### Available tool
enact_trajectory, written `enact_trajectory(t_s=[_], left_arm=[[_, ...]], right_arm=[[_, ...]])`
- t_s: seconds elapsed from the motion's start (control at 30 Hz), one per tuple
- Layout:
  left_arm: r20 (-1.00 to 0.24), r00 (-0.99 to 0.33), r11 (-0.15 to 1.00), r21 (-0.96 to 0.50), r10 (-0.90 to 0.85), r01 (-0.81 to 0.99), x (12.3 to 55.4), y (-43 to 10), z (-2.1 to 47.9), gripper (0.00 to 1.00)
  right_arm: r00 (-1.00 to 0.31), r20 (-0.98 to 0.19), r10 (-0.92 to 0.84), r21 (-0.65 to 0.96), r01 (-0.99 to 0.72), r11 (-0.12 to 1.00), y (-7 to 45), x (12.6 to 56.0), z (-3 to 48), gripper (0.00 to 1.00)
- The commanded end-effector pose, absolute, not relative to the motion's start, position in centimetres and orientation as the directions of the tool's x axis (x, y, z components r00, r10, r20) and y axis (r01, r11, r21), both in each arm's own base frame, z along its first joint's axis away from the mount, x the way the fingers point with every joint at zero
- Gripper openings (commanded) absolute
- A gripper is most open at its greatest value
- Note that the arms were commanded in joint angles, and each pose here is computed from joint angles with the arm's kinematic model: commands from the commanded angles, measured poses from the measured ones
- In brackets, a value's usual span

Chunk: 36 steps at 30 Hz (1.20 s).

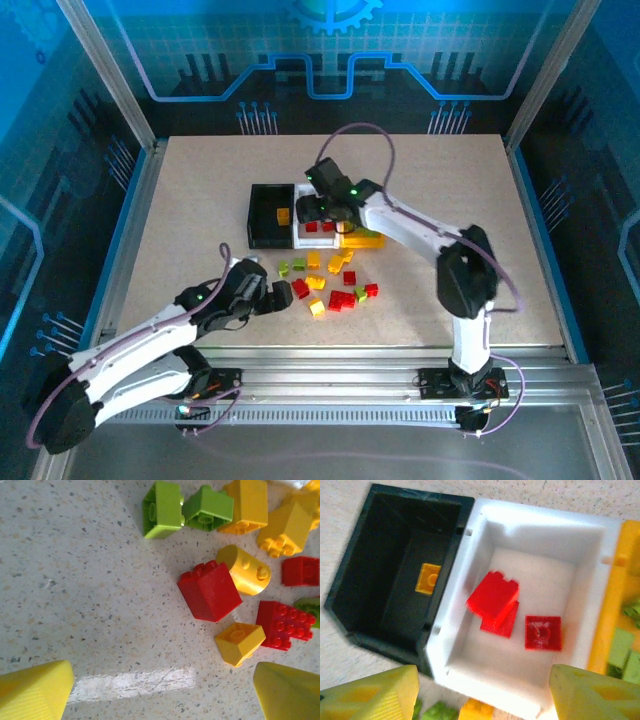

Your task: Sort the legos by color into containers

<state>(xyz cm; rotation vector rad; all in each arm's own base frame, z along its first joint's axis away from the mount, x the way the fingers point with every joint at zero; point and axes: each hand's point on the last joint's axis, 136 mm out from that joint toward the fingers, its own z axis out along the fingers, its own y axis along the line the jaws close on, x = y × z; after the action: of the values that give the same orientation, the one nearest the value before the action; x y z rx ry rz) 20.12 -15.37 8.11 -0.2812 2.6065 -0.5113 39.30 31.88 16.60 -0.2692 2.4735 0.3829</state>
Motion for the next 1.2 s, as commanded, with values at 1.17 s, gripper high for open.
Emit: enact_trajectory(t_s=[1.17], left_arm=[[-0.35,-0.927,0.979,-0.191,-0.137,-0.073,25.0,-18.9,2.5,0.63]], right_arm=[[-0.752,-0.657,0.045,0.303,-0.21,0.93,22.3,30.6,18.7,0.72]])
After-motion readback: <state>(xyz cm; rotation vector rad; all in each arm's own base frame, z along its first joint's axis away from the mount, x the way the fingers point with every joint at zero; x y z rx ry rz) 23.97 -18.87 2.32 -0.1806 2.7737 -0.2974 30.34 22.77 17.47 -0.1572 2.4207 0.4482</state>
